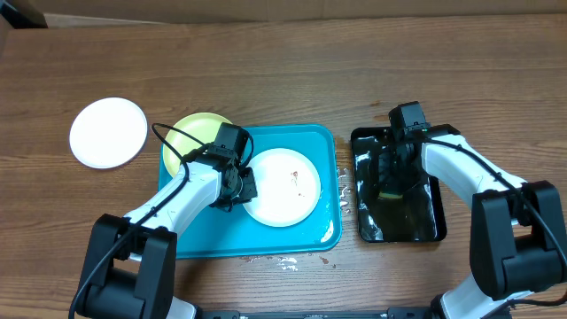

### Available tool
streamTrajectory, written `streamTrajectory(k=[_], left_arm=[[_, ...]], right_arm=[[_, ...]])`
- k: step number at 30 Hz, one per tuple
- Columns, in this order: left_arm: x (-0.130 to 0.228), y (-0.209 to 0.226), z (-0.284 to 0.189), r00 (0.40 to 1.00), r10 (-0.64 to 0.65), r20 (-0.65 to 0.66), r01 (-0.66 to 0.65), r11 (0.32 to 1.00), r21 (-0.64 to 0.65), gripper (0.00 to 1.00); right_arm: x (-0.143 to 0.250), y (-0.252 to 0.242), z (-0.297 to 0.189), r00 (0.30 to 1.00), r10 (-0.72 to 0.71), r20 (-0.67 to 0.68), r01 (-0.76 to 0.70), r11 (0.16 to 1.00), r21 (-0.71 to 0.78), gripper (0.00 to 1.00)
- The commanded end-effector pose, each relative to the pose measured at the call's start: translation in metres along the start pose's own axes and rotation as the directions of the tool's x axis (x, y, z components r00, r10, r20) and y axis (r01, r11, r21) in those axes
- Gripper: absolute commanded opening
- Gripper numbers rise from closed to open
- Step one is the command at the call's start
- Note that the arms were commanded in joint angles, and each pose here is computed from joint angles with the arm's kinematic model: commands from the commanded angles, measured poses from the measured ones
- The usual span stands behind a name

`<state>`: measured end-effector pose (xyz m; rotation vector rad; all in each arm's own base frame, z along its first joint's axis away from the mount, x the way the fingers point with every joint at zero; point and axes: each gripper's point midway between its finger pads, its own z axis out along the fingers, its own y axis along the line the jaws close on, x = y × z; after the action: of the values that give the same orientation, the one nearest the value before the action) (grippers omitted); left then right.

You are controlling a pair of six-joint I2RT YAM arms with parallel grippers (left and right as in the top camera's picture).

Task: Clean dirty plates on tray and stack at the side
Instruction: 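Grasp the green-yellow sponge with the right gripper and lift it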

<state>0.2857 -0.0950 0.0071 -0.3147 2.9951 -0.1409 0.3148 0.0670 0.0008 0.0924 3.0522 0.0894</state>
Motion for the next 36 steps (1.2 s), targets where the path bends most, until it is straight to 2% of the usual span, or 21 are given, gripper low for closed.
streamTrajectory(k=[1,2,3,4,6,8,10,11,12,13,14,15,17,19,25,28,29,30,31,32,36], left_arm=[[0.003,0.005,0.003,1.0,0.013,-0.002,-0.013,1.0,-0.021,0.21],[0.003,0.005,0.003,1.0,0.013,-0.002,-0.013,1.0,-0.021,0.21],[0.003,0.005,0.003,1.0,0.013,-0.002,-0.013,1.0,-0.021,0.22],[0.003,0.005,0.003,1.0,0.013,-0.002,-0.013,1.0,-0.021,0.21],[0.003,0.005,0.003,1.0,0.013,-0.002,-0.013,1.0,-0.02,0.22],[0.003,0.005,0.003,1.0,0.013,-0.002,-0.013,1.0,-0.02,0.22],[0.003,0.005,0.003,1.0,0.013,-0.002,-0.013,1.0,-0.021,0.22],[0.003,0.005,0.003,1.0,0.013,-0.003,-0.013,1.0,-0.021,0.22],[0.003,0.005,0.003,1.0,0.013,-0.003,-0.013,1.0,-0.021,0.22],[0.003,0.005,0.003,1.0,0.013,-0.003,-0.013,1.0,-0.021,0.22],[0.003,0.005,0.003,1.0,0.013,-0.003,-0.013,1.0,-0.021,0.22],[0.003,0.005,0.003,1.0,0.013,-0.003,-0.013,1.0,-0.021,0.23],[0.003,0.005,0.003,1.0,0.013,-0.003,-0.013,1.0,-0.021,0.25],[0.003,0.005,0.003,1.0,0.013,-0.003,-0.013,1.0,-0.021,0.31],[0.003,0.005,0.003,1.0,0.013,-0.002,-0.013,1.0,-0.021,0.38],[0.003,0.005,0.003,1.0,0.013,-0.002,-0.013,1.0,-0.02,0.39],[0.003,0.005,0.003,1.0,0.012,-0.003,-0.012,1.0,-0.019,0.39],[0.004,0.004,0.003,1.0,0.012,-0.004,-0.012,1.0,-0.017,0.39],[0.003,0.004,0.003,1.0,0.012,-0.004,-0.012,1.0,-0.017,0.4],[0.004,0.004,0.003,1.0,0.013,-0.004,-0.013,1.0,-0.017,0.4],[0.003,0.005,0.003,1.0,0.013,-0.004,-0.013,1.0,-0.018,0.43]], right_arm=[[0.011,-0.004,0.012,0.999,0.005,-0.047,-0.004,1.0,0.011,0.12],[0.01,-0.004,0.012,0.999,0.005,-0.042,-0.004,1.0,0.011,0.49],[0.007,-0.004,0.012,0.999,0.004,-0.032,-0.003,1.0,0.011,0.75],[0.003,-0.004,0.012,1.0,0.005,-0.016,-0.005,1.0,0.012,0.87],[-0.006,-0.006,0.011,1.0,0.006,0.019,-0.006,1.0,0.015,0.89],[-0.014,-0.004,0.011,0.999,0.006,0.051,-0.006,1.0,0.007,0.87],[-0.02,-0.002,0.011,0.997,0.006,0.075,-0.006,1.0,0.001,0.81],[-0.021,-0.002,0.011,0.997,0.006,0.083,-0.006,1.0,-0.001,0.71],[-0.024,-0.001,0.011,0.996,0.005,0.091,-0.005,1.0,-0.004,0.44],[-0.024,-0.001,0.011,0.996,0.005,0.093,-0.005,1.0,-0.004,0.33],[-0.024,-0.001,0.011,0.996,0.006,0.094,-0.005,1.0,-0.004,0.27],[-0.024,-0.001,0.011,0.996,0.006,0.093,-0.005,1.0,-0.004,0.3],[-0.024,-0.002,0.01,0.996,0.004,0.093,-0.004,1.0,-0.001,0.63],[-0.024,-0.003,0.008,0.996,-0.003,0.089,0.002,1.0,0.01,0.74],[-0.007,-0.006,0.0,1.0,-0.003,-0.007,0.003,1.0,0.028,0.77],[0.004,-0.009,0.004,0.999,-0.001,-0.042,0.003,0.999,0.037,0.72],[0.004,-0.009,0.006,0.999,-0.002,-0.036,0.003,0.999,0.036,0.68],[0.003,-0.009,0.006,0.999,-0.002,-0.032,0.003,0.999,0.035,0.53],[0.003,-0.009,0.006,1.0,-0.002,-0.029,0.003,0.999,0.034,0.2],[-0.001,-0.008,0.003,1.0,-0.002,-0.02,0.003,1.0,0.031,0.04],[-0.009,-0.005,-0.021,1.0,-0.002,-0.031,0.003,0.999,0.034,0.04]])
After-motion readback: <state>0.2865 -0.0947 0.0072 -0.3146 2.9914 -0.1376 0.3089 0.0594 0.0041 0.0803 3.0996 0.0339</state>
